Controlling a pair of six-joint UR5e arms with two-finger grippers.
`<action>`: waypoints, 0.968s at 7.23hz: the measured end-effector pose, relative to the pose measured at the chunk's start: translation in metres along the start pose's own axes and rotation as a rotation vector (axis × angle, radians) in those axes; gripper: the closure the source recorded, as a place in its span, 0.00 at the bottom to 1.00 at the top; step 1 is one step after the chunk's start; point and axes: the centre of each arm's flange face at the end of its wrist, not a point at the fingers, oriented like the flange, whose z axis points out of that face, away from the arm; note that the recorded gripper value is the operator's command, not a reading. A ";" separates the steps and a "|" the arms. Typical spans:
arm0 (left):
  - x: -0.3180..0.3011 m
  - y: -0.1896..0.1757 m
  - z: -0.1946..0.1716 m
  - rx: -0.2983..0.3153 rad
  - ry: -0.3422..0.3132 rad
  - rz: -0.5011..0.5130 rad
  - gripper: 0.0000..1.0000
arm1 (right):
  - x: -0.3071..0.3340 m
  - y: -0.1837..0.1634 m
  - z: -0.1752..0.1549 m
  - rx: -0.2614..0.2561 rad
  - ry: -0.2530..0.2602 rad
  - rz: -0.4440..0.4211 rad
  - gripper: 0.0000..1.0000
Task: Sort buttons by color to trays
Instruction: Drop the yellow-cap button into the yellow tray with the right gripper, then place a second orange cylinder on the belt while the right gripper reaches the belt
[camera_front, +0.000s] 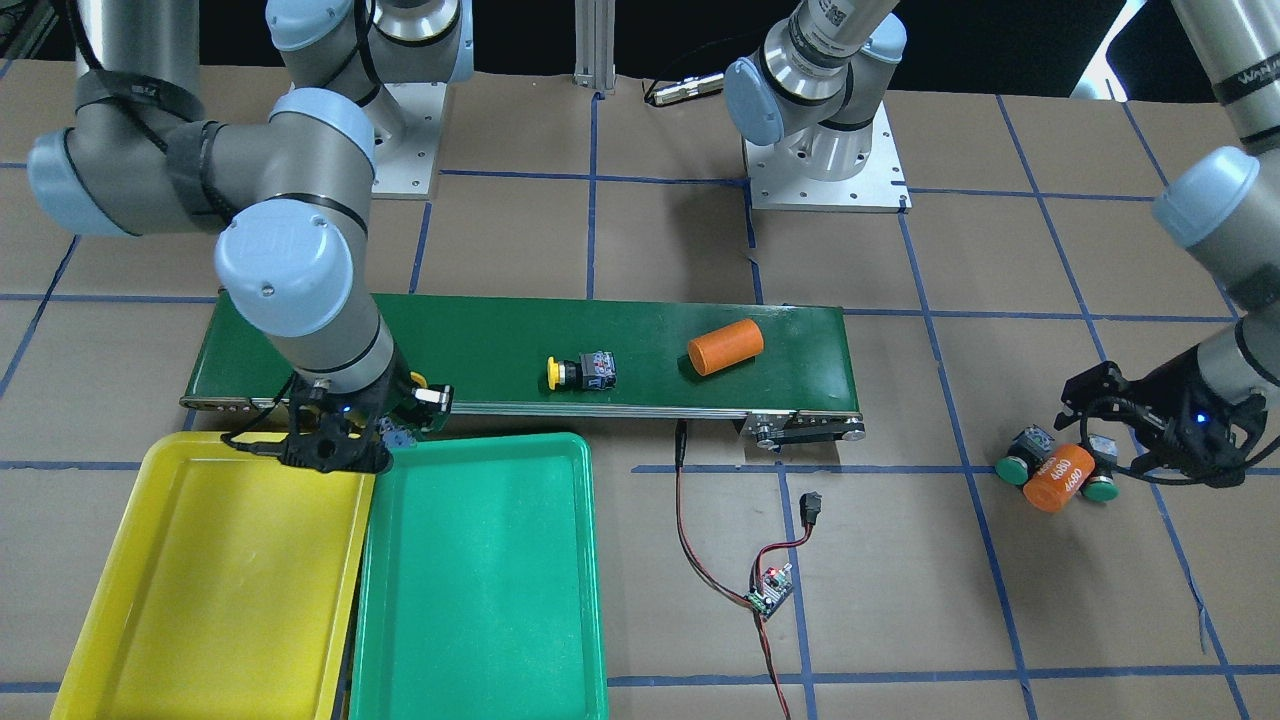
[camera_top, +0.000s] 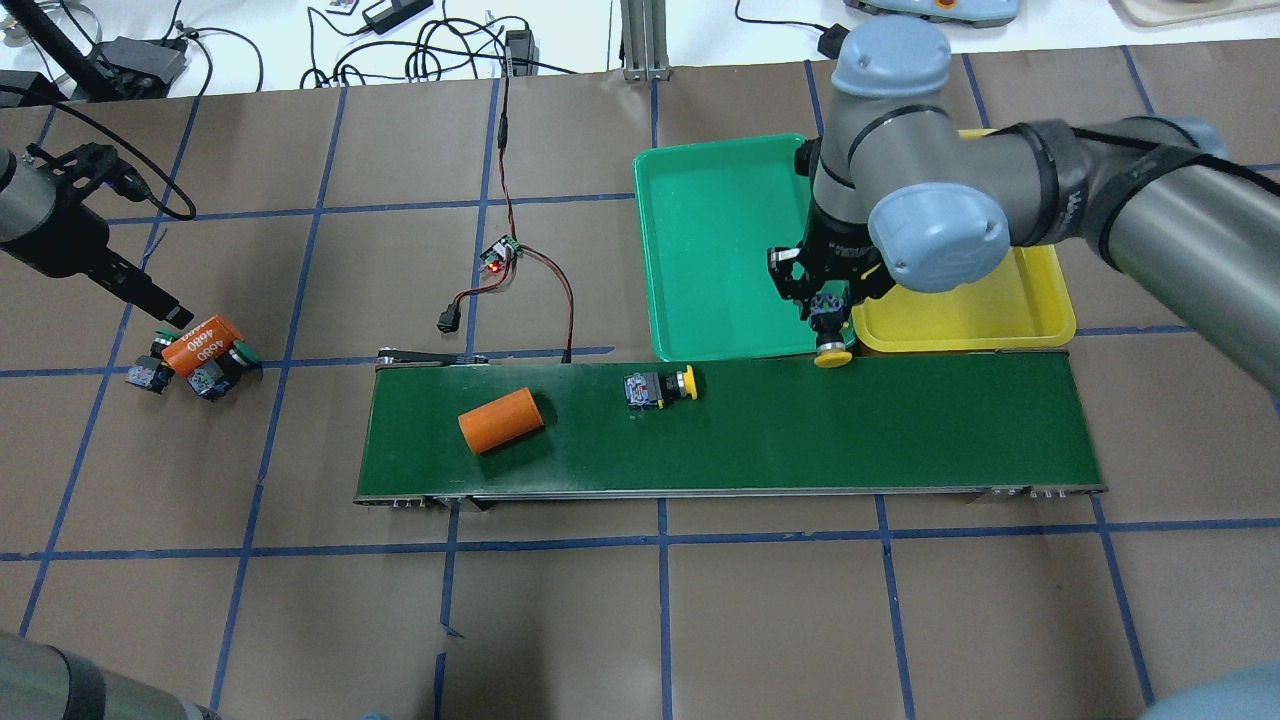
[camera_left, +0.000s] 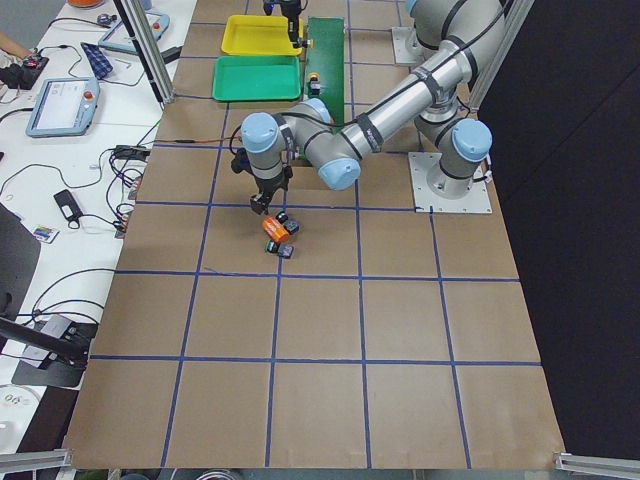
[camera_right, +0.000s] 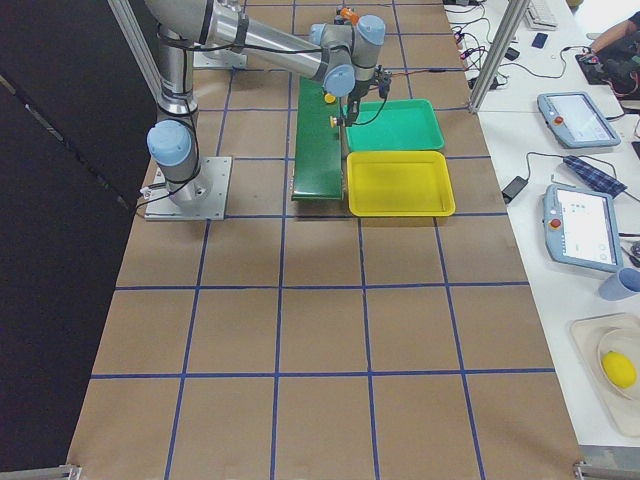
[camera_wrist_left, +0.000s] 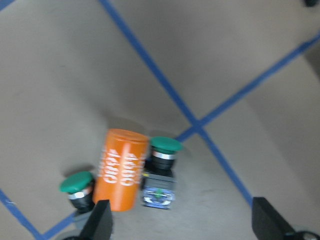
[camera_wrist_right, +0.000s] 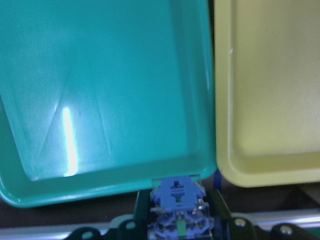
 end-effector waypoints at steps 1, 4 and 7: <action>-0.011 -0.003 0.021 -0.010 0.024 -0.003 0.00 | 0.017 -0.048 -0.010 0.055 0.001 0.014 1.00; -0.027 -0.006 0.061 -0.030 0.070 -0.003 0.28 | 0.086 -0.137 0.014 0.120 0.017 0.034 0.00; -0.034 -0.006 0.073 -0.033 0.079 0.039 1.00 | 0.095 -0.122 -0.006 0.061 0.012 0.031 0.00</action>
